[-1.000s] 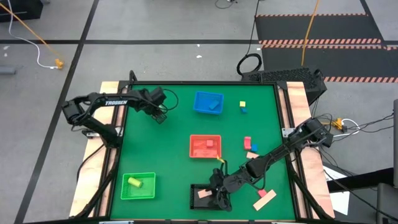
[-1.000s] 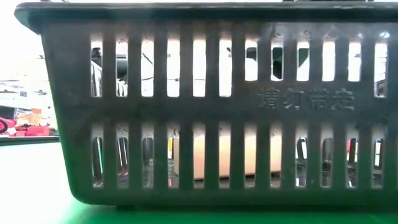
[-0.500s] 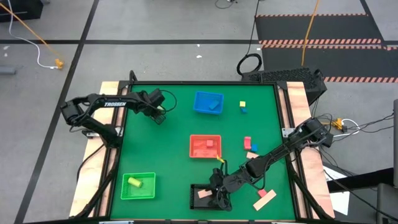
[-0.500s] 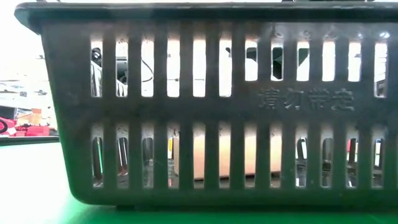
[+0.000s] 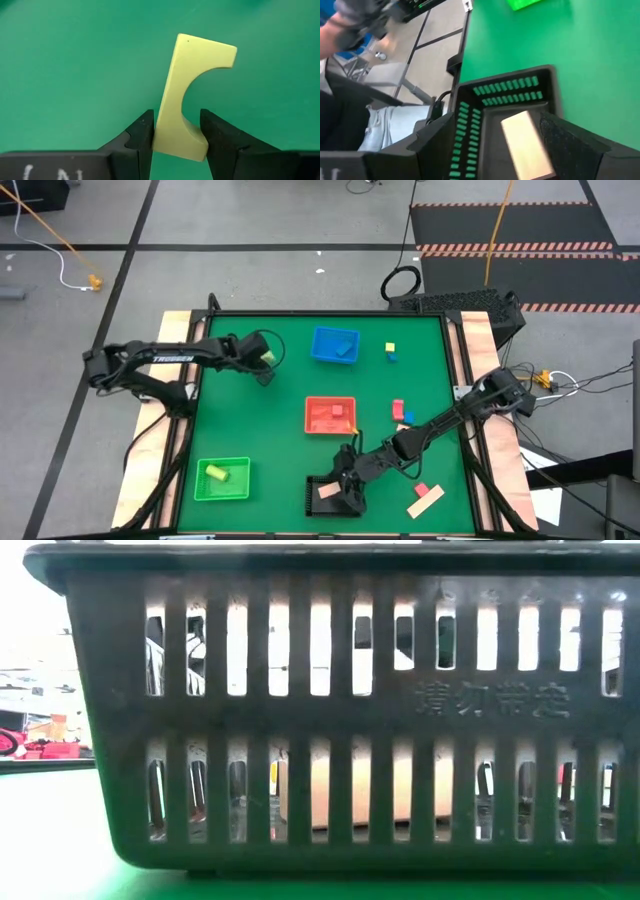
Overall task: Sort & place blocks by color
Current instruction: Put the left green block into the green bin
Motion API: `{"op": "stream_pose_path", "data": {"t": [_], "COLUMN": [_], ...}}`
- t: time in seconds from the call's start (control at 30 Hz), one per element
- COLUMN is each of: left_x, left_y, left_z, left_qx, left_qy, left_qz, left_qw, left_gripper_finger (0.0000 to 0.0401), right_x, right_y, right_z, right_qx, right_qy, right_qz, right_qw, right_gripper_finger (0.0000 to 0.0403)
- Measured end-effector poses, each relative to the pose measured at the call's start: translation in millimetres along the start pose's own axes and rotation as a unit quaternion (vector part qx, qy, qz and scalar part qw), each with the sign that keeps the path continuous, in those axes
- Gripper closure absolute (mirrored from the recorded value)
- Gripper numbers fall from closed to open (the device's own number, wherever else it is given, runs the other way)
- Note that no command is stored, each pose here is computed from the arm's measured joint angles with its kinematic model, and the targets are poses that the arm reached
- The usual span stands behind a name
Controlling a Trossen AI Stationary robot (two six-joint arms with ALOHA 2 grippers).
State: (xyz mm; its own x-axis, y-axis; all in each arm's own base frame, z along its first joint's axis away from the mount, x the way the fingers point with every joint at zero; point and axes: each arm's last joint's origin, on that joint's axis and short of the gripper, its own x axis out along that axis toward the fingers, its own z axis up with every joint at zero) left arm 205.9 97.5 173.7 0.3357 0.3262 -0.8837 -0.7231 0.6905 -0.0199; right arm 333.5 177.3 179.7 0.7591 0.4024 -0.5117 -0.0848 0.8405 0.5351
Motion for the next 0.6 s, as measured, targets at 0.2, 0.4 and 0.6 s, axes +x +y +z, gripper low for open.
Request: {"op": "stream_pose_path", "data": {"t": [0.2, 0.4, 0.6], "left_x": [-32, -68, -90], "left_y": [-29, -75, -110], "left_z": [-8, -21, -59], "left_qx": [0.013, 0.058, 0.055], "left_qy": [-0.059, -0.141, -0.095], "left_qz": [-0.067, -0.201, -0.290], "left_qw": [0.996, 0.968, 0.951], "left_gripper_finger": [0.0266, 0.0266, 0.0266], "right_x": [-1, -12, -41], "right_y": [-9, -11, -2], "right_z": [7, 22, 37], "right_qx": [0.019, -0.007, -0.037], "right_qy": [-0.006, -0.027, -0.037], "right_qz": [-0.010, -0.010, -0.010], "right_qw": [1.000, 1.000, 0.999], "right_gripper_finger": [0.0120, 0.0120, 0.0120]}}
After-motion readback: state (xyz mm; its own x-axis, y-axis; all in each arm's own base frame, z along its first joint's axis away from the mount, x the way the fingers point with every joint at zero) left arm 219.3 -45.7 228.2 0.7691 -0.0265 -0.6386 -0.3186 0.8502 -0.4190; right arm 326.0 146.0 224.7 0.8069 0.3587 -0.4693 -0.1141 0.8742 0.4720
